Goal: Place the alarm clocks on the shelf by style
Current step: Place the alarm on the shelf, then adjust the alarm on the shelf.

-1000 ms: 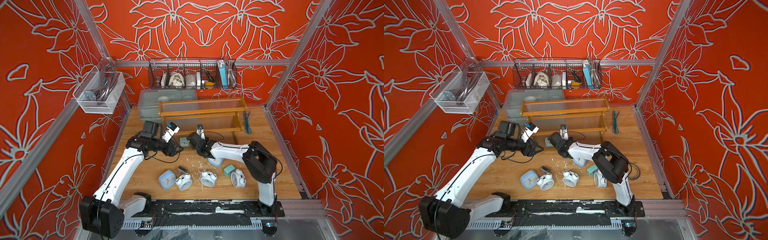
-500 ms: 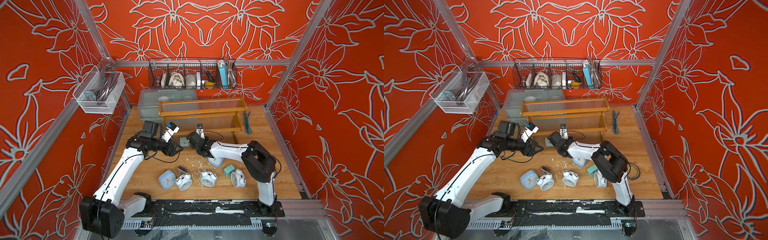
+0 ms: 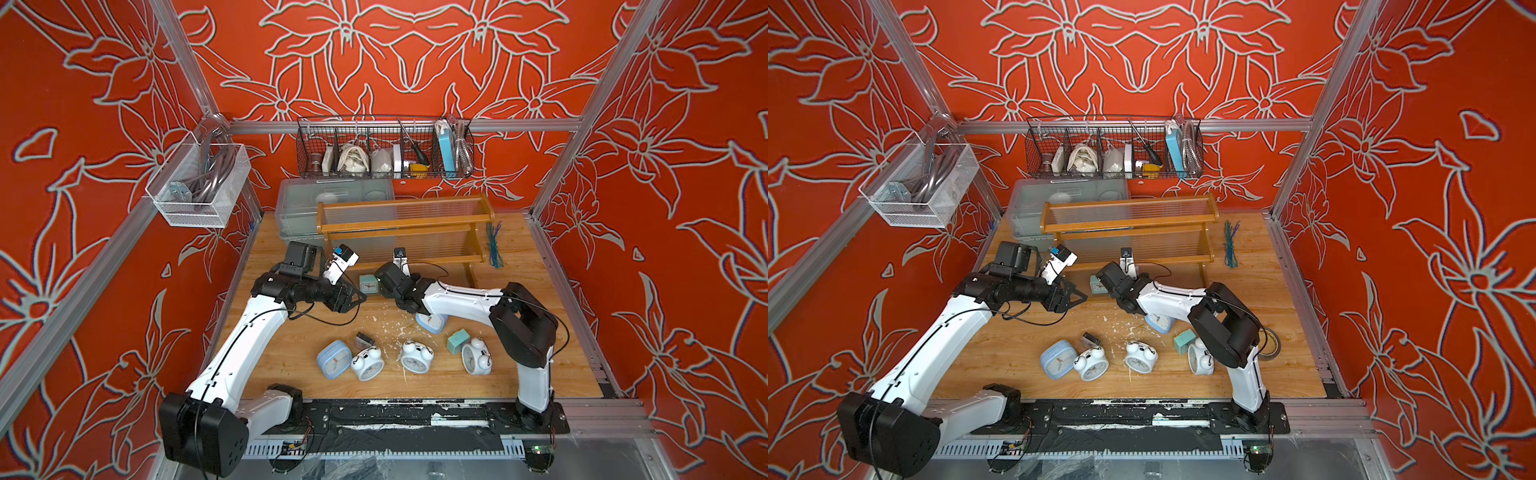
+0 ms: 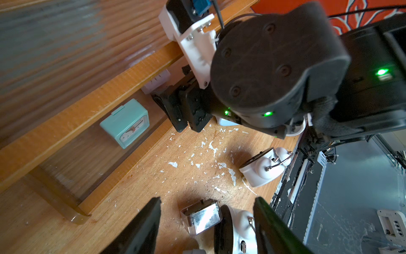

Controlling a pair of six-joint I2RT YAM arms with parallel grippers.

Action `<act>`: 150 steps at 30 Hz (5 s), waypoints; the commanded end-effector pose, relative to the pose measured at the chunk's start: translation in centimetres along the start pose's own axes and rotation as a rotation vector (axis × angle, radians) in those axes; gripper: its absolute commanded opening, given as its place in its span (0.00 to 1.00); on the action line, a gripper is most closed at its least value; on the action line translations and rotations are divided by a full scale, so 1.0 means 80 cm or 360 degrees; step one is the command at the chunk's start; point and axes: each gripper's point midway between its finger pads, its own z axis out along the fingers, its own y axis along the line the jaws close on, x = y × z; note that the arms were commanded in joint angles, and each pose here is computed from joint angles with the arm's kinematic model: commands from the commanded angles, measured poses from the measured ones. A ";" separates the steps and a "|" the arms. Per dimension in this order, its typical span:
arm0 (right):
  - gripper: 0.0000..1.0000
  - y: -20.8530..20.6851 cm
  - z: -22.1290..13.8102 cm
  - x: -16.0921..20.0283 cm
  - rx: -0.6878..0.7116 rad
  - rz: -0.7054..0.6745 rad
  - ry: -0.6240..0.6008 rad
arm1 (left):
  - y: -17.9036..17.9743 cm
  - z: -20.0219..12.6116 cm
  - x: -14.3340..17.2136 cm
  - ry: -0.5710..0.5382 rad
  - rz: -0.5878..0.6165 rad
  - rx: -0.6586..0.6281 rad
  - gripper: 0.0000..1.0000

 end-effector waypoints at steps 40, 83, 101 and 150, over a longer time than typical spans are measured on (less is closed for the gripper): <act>0.77 -0.061 -0.084 0.028 -0.0294 0.0285 0.0143 | -0.006 -0.001 0.007 -0.0012 -0.0025 0.0045 0.68; 0.50 -0.075 0.010 0.013 -0.0951 0.1770 0.0354 | -0.007 -0.002 0.011 -0.0004 -0.0025 0.0040 0.67; 0.56 -0.039 0.071 0.006 -0.0960 0.1713 0.0434 | -0.005 -0.003 0.012 -0.0002 -0.0039 0.0034 0.67; 0.25 -0.074 0.076 0.116 -0.0686 0.1659 0.0670 | -0.002 -0.007 0.010 -0.0020 -0.0052 0.0020 0.67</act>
